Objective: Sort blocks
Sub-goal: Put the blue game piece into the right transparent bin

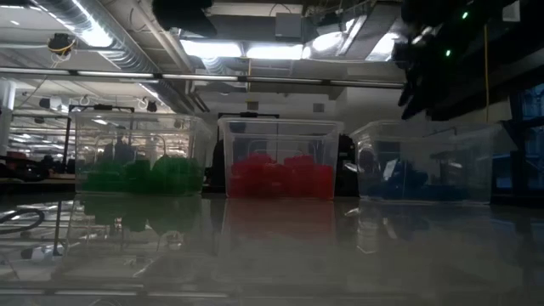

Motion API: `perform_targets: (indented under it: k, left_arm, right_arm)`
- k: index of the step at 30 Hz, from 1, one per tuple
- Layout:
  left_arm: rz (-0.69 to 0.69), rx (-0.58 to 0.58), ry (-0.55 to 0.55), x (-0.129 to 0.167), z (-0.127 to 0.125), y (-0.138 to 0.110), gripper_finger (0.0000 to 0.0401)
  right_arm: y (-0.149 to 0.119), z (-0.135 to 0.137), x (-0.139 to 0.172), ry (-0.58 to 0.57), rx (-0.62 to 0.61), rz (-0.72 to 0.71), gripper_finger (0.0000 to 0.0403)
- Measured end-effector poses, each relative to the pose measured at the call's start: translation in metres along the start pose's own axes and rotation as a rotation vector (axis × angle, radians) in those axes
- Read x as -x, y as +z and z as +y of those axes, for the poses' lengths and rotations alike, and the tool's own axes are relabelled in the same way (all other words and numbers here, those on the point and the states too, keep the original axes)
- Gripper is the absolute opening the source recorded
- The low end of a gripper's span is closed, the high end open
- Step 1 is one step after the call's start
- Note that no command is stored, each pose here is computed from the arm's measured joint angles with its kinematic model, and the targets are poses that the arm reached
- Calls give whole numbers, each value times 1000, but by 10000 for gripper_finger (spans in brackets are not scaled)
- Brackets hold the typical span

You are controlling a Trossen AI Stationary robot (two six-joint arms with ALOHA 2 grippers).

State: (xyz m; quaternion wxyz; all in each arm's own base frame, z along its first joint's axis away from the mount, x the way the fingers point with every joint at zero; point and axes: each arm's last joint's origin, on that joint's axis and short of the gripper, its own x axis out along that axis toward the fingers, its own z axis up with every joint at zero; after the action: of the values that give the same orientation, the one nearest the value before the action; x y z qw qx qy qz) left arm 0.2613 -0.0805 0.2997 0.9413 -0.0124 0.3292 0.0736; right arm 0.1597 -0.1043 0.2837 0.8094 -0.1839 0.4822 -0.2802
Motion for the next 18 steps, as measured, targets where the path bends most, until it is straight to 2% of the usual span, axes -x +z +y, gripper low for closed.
perform_targets:
  k: [7,13,18]
  left_arm:
    - [26,-67,-64,7,-22,-13,269]
    - [34,10,-64,4,-23,-20,269]
    - [161,74,-116,15,-40,-40,269]
  right_arm:
    - [23,41,30,174,70,-273,376]
    - [39,103,39,305,173,-536,376]
    - [42,150,40,385,236,-689,376]
